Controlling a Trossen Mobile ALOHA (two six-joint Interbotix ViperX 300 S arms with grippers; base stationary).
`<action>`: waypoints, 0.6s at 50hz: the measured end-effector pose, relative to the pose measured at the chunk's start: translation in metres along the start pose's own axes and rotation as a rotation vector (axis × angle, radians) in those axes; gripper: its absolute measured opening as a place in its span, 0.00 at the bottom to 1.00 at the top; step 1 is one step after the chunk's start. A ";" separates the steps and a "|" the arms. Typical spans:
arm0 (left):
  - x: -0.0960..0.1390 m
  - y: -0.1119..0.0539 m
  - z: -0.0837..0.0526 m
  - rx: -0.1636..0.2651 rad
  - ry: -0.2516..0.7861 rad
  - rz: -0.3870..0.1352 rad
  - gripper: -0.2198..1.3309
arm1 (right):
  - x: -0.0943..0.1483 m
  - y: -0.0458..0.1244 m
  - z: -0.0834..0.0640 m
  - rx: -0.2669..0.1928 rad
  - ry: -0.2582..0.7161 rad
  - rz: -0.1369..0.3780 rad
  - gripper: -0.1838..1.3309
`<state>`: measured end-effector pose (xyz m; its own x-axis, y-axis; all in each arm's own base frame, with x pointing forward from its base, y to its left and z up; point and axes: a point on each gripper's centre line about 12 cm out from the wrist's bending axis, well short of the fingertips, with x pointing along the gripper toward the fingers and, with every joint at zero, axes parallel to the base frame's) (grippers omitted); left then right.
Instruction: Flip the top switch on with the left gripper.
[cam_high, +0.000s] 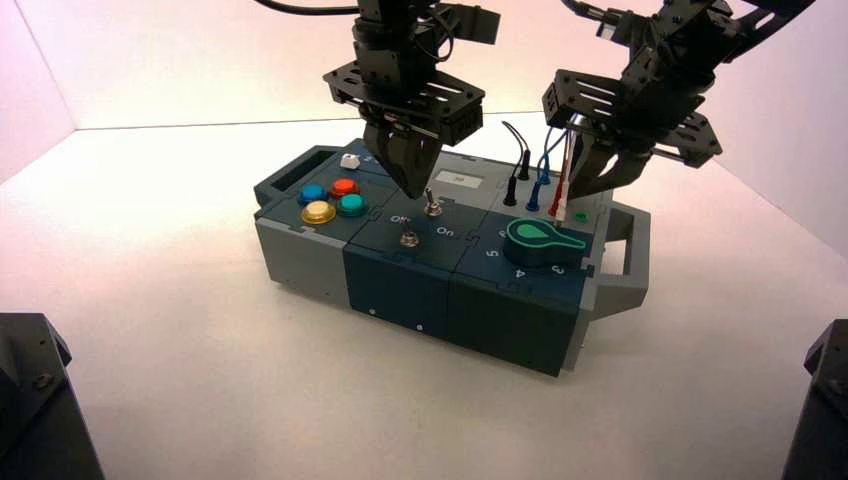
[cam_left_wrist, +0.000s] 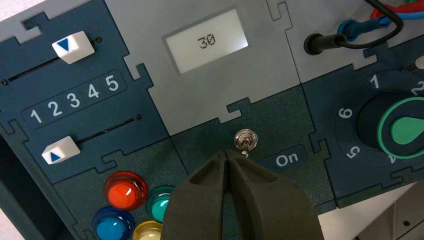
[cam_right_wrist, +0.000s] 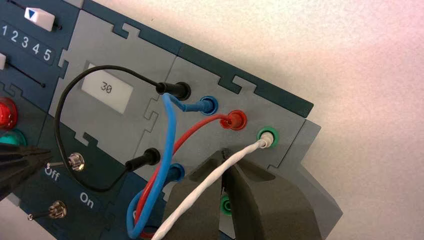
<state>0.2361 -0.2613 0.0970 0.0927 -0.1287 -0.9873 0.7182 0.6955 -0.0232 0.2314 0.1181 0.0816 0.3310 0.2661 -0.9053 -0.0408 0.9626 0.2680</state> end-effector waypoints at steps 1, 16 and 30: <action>0.001 0.000 -0.001 0.000 0.003 -0.001 0.03 | 0.000 0.000 0.000 0.002 0.001 0.000 0.03; -0.001 0.000 0.006 0.004 -0.011 -0.001 0.03 | 0.000 0.000 0.001 0.001 0.000 -0.001 0.02; -0.002 -0.001 0.006 0.007 -0.009 -0.002 0.03 | 0.000 0.000 0.000 0.003 0.001 0.000 0.03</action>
<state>0.2391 -0.2665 0.0999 0.0976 -0.1365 -0.9858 0.7230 0.6905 -0.0240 0.2319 0.1180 0.0815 0.3300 0.2660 -0.9057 -0.0380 0.9624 0.2688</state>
